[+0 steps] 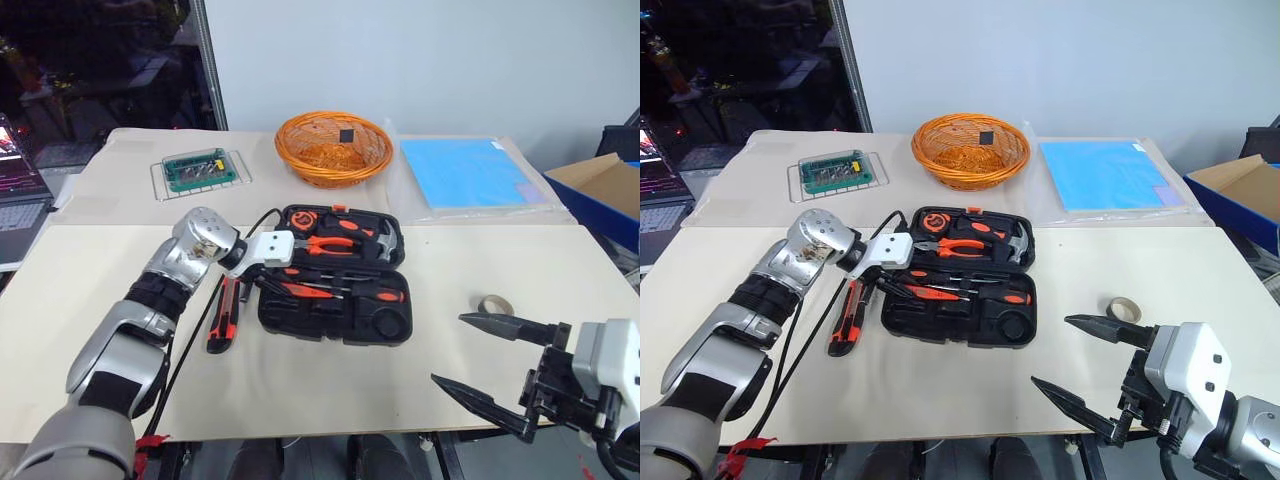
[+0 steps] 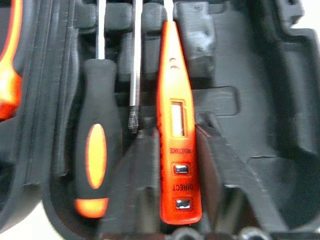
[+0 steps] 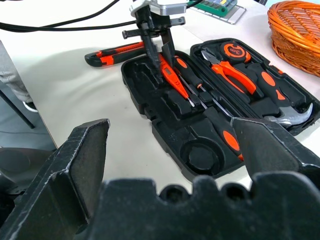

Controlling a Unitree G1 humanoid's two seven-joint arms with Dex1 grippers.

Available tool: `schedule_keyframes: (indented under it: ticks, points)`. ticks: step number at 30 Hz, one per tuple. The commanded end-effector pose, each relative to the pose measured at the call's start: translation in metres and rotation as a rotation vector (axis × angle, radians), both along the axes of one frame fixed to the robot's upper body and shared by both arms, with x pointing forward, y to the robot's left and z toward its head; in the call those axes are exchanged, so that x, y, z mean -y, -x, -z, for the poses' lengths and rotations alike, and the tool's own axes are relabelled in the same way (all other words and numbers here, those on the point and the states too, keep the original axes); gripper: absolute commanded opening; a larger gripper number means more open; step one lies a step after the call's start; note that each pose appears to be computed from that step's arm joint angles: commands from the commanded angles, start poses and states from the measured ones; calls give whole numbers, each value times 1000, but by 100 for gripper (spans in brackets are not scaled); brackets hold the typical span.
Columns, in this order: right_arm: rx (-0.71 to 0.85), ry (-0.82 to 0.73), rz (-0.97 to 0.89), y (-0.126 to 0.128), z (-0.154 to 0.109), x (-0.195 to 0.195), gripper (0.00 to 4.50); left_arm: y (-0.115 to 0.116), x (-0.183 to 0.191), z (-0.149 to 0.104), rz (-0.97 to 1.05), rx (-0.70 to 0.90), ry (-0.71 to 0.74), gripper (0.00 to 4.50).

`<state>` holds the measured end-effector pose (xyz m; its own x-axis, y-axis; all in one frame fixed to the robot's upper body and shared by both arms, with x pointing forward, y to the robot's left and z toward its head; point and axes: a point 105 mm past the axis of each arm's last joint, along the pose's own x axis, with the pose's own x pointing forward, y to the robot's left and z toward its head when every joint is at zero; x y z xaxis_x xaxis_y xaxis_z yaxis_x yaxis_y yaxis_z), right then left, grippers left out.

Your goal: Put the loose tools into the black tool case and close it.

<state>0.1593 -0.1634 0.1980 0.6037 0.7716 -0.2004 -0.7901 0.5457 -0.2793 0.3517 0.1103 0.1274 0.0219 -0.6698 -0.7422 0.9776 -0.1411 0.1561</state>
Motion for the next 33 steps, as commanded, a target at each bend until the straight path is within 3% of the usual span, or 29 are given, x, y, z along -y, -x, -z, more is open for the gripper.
schedule_keyframes:
  ticks: [1,2,5,10,13,20,25,33]
  points:
    - [40,10,-14,0,-5,-1,450,8,4,-5,14,-36,34,299]
    - [41,10,-16,-1,-5,-1,450,10,6,-8,16,-44,53,332]
    - [45,9,-22,-2,-5,-1,450,10,9,-13,1,-26,94,332]
    - [53,13,-26,-5,-5,-1,450,1,16,-44,-78,33,286,332]
    - [59,13,-25,-6,-5,-1,450,1,16,-59,-129,26,400,260]
    - [69,12,-24,-8,-4,-1,450,14,13,-38,-264,-21,465,6]
    - [67,13,-22,-9,-4,0,450,30,8,-21,-309,-80,457,6]
    - [64,12,-25,-10,-3,-1,450,20,13,-3,-397,-80,434,6]
